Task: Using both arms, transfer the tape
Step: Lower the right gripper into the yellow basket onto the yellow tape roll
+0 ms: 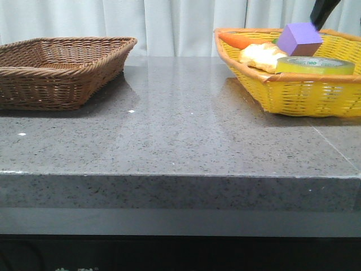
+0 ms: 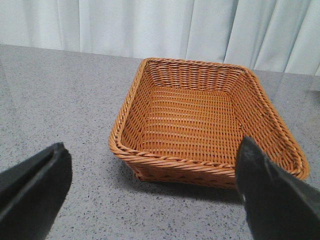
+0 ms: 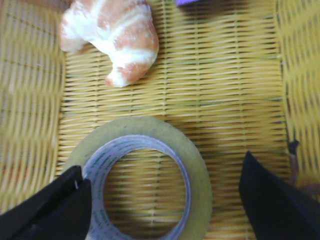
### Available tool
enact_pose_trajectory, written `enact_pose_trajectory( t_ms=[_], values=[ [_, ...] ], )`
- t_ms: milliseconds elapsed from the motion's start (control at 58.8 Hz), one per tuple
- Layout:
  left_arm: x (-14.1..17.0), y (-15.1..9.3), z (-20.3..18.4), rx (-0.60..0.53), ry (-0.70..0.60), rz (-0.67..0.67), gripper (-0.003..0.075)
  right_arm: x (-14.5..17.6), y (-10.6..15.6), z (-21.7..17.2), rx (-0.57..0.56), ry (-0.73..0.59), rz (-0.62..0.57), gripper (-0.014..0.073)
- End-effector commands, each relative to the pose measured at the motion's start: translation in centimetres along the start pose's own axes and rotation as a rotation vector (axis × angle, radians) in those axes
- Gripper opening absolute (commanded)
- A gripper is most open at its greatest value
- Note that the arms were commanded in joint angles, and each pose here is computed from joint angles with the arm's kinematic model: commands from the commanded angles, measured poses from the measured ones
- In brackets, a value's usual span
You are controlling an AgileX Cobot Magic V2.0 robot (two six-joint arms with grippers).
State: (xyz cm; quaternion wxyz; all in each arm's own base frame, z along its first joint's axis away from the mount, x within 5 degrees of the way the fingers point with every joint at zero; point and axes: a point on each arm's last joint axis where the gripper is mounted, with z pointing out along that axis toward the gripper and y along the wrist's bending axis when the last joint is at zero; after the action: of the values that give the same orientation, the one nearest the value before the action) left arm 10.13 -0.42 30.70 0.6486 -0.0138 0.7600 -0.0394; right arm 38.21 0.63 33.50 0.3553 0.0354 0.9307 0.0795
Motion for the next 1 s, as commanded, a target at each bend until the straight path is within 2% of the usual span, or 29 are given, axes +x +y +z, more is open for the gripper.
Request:
enact_pose_trajectory(
  t_ms=[0, 102, 221, 442, 731, 867, 986],
  values=[
    [-1.9, -0.1, -0.1, 0.006, -0.108, -0.017, 0.0652, -2.0, 0.1, -0.9, -0.001, -0.06, -0.006, 0.0616],
    [-1.9, -0.1, -0.1, 0.006, -0.108, -0.017, 0.0652, -2.1, -0.2, 1.0, 0.004, -0.018, -0.006, 0.06],
    [-1.9, -0.1, -0.1, 0.006, -0.108, -0.017, 0.0652, -1.7, -0.5, 2.6, 0.018, 0.022, -0.012, 0.0537],
    [-1.9, -0.1, -0.1, 0.006, -0.108, -0.017, 0.0652, -1.3, -0.8, 3.6, 0.029, 0.063, -0.017, 0.0454],
    [-1.9, -0.1, -0.1, 0.006, -0.108, -0.017, 0.0652, -1.4, -0.8, 3.6, 0.03, 0.054, -0.017, 0.0153],
    [-1.9, -0.1, -0.1, 0.006, -0.108, -0.017, 0.0652, -1.6, -0.8, 3.4, 0.029, 0.034, -0.018, 0.007],
    [-1.9, -0.1, -0.1, 0.006, -0.108, -0.017, 0.0652, -1.9, -0.6, 2.5, 0.028, -0.001, -0.021, 0.0059]
  ],
)
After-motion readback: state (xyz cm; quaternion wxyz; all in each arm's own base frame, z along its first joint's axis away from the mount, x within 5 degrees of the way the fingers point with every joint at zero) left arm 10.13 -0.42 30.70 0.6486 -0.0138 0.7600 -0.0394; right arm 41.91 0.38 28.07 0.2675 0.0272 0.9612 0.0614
